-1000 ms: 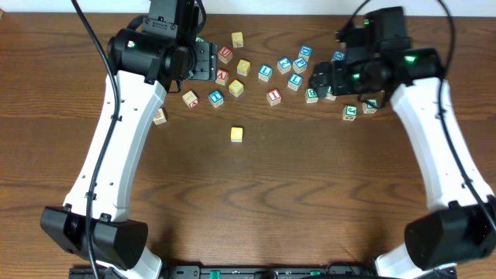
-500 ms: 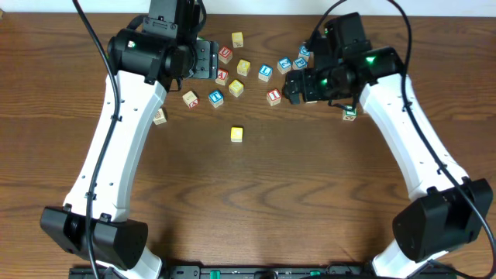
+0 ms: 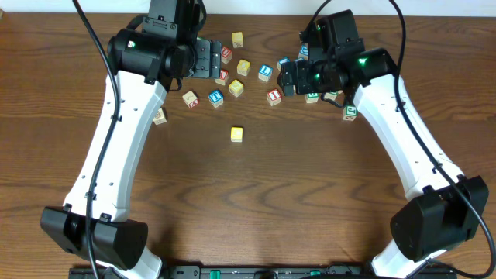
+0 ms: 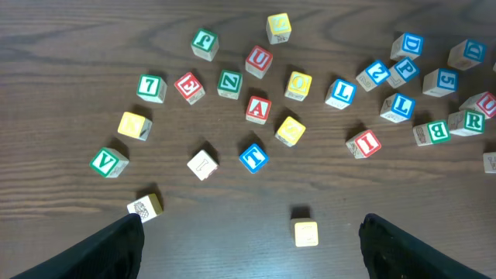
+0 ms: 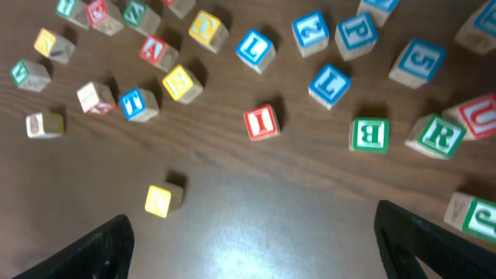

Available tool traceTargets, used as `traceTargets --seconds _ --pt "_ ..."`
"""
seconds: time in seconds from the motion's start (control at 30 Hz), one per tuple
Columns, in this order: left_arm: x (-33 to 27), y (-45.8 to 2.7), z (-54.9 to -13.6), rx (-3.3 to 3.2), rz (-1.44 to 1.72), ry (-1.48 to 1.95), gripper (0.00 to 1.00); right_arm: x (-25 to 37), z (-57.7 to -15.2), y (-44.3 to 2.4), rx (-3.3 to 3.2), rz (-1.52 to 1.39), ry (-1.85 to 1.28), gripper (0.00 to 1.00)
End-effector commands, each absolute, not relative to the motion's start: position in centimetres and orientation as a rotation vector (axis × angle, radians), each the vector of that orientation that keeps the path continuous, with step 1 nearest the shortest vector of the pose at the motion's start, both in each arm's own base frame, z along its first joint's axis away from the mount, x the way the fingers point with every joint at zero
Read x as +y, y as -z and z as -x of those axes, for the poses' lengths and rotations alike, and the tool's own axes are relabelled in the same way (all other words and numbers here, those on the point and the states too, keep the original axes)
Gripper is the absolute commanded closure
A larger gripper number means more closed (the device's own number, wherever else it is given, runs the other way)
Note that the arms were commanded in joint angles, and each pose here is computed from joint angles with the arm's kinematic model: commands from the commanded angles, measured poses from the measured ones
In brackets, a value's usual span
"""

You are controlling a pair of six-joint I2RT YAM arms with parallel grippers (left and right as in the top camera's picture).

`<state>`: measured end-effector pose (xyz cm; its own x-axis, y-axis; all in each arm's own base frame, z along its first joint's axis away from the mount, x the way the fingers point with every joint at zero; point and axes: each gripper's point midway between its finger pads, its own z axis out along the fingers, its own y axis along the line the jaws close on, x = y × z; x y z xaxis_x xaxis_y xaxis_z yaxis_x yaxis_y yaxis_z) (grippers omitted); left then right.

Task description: Spell out CORL

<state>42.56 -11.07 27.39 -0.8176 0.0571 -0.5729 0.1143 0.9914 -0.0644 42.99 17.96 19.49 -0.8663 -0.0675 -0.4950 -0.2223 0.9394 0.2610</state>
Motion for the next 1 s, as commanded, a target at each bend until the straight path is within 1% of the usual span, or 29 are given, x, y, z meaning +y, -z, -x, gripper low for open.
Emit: traceTargets --seconds 0.0,0.1,0.27,0.4,0.5,0.67,0.83,0.97 --pt "-10.7 -27.5 -42.9 2.520 -0.124 0.106 0.13 17.2 -44.4 -19.2 2.582 0.123 -0.328 0.07" --pt "-10.8 -27.2 -43.3 2.521 -0.125 0.106 0.12 16.4 -45.7 -19.0 2.553 0.023 -0.280 0.09" --pt "-10.9 -26.4 -43.7 2.535 -0.126 0.102 0.13 17.2 -47.7 -19.8 2.512 0.011 -0.300 0.11" --pt "-11.0 -25.9 -44.0 2.541 -0.127 0.100 0.12 17.8 -50.0 -21.0 2.529 0.017 -0.281 0.09" --pt "-11.1 -25.8 -44.2 2.538 -0.126 0.101 0.12 18.2 -51.5 -21.1 2.555 0.013 -0.265 0.10" --pt "-11.1 -25.8 -44.2 2.538 -0.126 0.101 0.13 18.1 -52.7 -18.2 2.631 -0.128 -0.233 0.18" --pt "-11.1 -25.8 -44.2 2.540 -0.126 0.100 0.12 17.6 -52.2 -14.4 2.723 -0.225 -0.177 0.18" --pt "-11.1 -25.6 -44.3 2.543 -0.126 0.100 0.12 17.5 -52.0 -12.4 2.772 -0.226 -0.151 0.18"
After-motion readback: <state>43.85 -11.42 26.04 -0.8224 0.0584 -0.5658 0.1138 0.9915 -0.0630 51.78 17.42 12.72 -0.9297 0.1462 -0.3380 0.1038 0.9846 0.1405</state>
